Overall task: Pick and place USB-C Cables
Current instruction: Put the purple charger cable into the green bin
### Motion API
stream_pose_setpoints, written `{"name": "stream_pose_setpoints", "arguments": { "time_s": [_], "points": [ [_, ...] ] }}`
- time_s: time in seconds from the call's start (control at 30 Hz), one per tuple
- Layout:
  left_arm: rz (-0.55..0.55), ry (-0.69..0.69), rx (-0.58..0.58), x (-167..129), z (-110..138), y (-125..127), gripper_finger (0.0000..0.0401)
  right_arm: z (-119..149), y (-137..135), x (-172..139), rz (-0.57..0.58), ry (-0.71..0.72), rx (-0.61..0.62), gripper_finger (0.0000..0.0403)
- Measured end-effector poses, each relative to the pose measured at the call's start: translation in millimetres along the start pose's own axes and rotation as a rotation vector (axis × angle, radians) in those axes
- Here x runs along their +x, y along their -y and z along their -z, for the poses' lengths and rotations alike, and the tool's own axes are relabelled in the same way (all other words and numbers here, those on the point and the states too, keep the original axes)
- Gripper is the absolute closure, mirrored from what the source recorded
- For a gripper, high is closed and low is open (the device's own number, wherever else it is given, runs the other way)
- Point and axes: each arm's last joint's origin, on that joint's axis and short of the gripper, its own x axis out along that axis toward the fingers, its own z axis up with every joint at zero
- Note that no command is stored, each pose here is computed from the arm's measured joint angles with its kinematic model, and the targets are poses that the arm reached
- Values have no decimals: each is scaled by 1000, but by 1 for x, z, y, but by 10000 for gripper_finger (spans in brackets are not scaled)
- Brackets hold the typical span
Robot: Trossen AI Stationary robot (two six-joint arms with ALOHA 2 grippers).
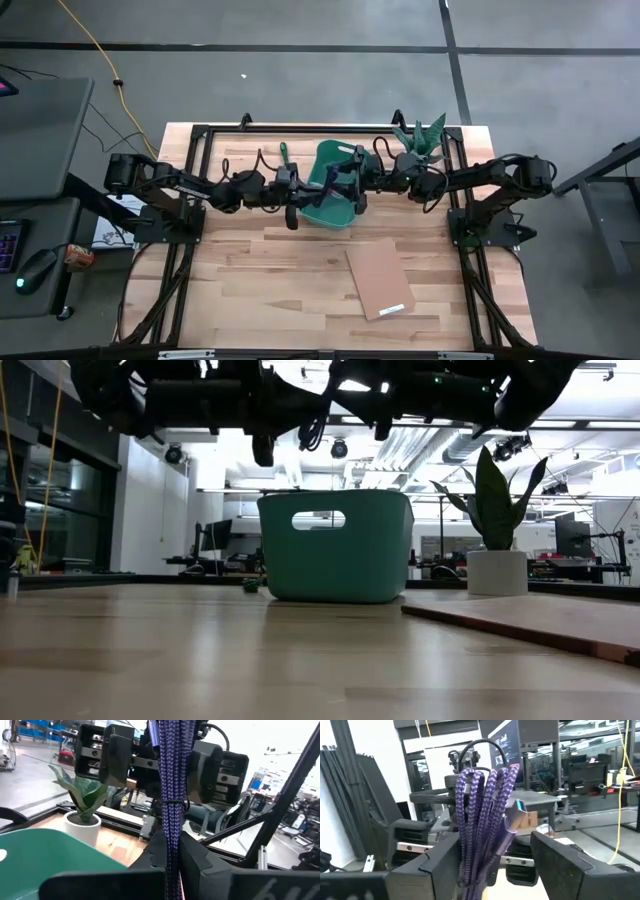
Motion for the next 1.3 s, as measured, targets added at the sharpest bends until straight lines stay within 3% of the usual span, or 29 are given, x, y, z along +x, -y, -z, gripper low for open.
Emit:
{"name": "stream_pose_setpoints", "arguments": {
  "time_s": [0.7, 0.83, 1.07, 1.3],
  "points": [
    [-17, -30, 24, 17, -1, 0, 401, 4, 0, 0, -21, -46, 36, 183],
    [-27, -51, 24, 17, 1, -1, 401, 4, 0, 0, -19, -46, 44, 230],
    [-37, -66, 25, 17, 2, -2, 399, 3, 3, -1, -57, -51, 54, 383],
    [-41, -85, 33, 17, 3, -4, 354, 5, 5, -1, -53, -70, 80, 386]
  ]
}}
